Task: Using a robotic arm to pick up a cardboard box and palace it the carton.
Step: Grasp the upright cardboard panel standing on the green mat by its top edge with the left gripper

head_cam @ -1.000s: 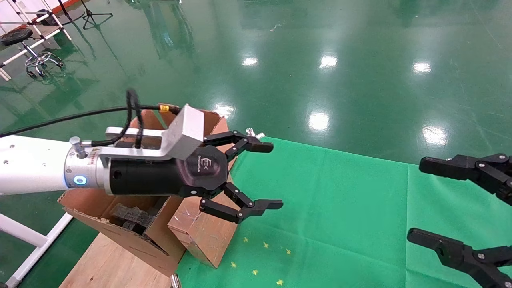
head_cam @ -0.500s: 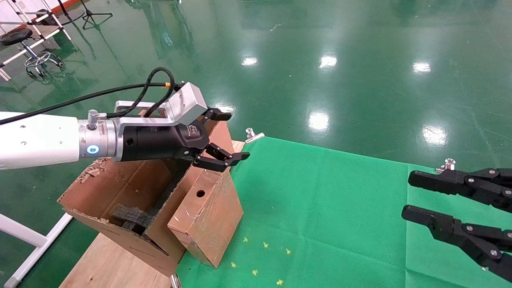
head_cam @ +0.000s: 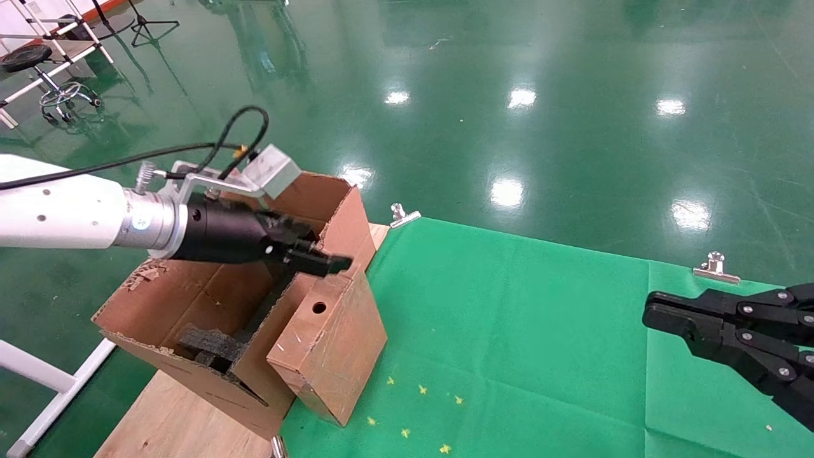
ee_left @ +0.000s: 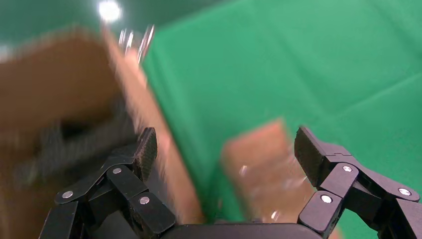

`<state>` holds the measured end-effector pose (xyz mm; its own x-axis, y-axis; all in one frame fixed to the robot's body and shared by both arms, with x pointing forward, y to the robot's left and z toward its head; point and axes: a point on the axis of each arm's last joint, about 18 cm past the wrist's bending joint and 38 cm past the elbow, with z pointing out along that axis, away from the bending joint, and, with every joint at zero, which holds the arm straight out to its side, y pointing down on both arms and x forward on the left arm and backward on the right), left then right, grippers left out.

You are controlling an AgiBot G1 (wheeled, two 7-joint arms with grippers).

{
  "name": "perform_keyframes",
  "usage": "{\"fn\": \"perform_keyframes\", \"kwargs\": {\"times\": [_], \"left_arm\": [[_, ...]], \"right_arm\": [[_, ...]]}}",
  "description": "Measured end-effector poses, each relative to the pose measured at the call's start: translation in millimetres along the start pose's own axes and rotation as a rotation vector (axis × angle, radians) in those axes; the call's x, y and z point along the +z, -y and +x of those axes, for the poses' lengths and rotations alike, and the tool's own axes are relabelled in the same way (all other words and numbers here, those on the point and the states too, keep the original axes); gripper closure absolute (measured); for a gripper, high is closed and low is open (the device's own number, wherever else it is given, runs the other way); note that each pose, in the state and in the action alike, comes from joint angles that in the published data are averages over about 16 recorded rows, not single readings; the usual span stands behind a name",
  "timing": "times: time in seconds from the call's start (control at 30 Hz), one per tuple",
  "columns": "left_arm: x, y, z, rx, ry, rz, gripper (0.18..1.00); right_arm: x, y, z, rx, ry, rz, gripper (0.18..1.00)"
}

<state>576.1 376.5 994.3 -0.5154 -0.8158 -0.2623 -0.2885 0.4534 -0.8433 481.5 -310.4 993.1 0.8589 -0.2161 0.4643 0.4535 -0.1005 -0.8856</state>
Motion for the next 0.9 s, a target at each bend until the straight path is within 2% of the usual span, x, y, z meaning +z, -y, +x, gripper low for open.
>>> {"fn": "perform_keyframes", "kwargs": {"times": [0.13,0.3,0.6,0.9], "left_arm": [[0,1,4,-0.059,0.002,-0.067,0.183],[1,6,9,-0.085,-0.003,-0.106,0.183],[2,10,15,-0.084,-0.019,-0.118,0.183],[8,1,20,-0.063,-0.035,-0.173,0.183]], "right_arm": [[0,0,0,0.0,0.0,0.0,0.956],[0,0,0,0.0,0.0,0.0,0.98],[0,0,0,0.0,0.0,0.0,0.987],[0,0,0,0.0,0.0,0.0,0.988]]}}
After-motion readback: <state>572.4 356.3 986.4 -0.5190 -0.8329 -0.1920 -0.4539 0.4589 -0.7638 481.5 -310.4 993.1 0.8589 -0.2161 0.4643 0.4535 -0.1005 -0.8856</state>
